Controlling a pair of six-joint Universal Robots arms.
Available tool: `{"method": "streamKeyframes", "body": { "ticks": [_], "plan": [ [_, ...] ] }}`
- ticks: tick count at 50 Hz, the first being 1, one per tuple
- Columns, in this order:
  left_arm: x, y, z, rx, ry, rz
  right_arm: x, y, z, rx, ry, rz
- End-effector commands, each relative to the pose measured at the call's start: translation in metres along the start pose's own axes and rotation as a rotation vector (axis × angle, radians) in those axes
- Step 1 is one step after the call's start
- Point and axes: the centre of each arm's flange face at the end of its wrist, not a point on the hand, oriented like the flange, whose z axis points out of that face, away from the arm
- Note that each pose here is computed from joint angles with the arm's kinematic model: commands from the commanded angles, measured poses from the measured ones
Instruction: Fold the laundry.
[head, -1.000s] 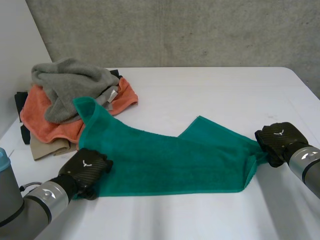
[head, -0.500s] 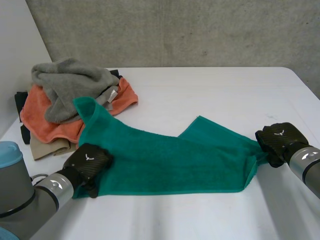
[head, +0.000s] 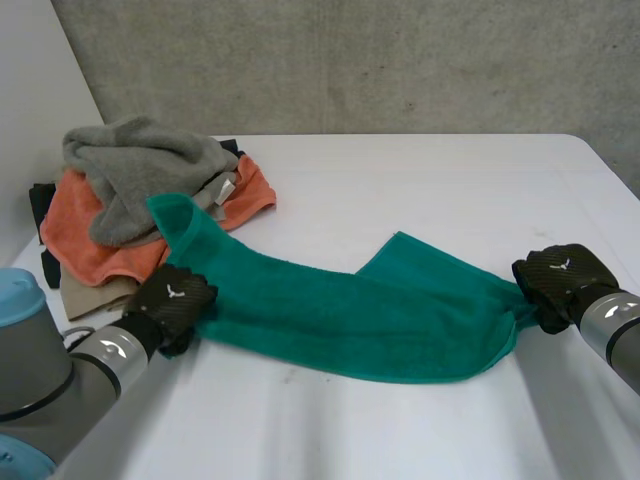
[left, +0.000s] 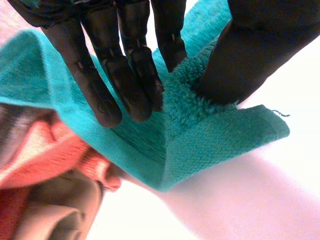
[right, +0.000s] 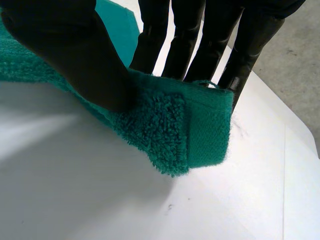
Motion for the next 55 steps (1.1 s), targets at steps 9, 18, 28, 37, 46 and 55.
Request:
{"method": "streamKeyframes", "body": {
  "ticks": [9, 18, 28, 37, 46, 55],
  "plan": [
    [-0.006, -0.07, -0.09, -0.018, 0.01, -0.1, 0.029, -0.03, -0.069, -0.148, -0.03, -0.21],
    [0.002, -0.045, -0.065, -0.208, 0.128, -0.152, 0.024, -0.002, -0.067, -0.281, -0.147, -0.372],
    [-0.032, -0.097, 0.029, -0.036, -0.083, -0.021, 0.044, -0.043, -0.003, -0.189, 0.072, -0.405],
    [-0.132, -0.244, 0.041, 0.591, -0.546, 0.036, 0.116, -0.189, 0.004, 0.43, 0.558, -0.284],
    [-0.149, -0.291, 0.024, 0.879, -0.679, 0.031, 0.138, -0.234, -0.012, 0.741, 0.774, -0.256],
    [-0.104, -0.222, 0.055, 0.7, -0.495, -0.061, 0.108, -0.177, 0.018, 0.569, 0.646, -0.25]
  ]
}}
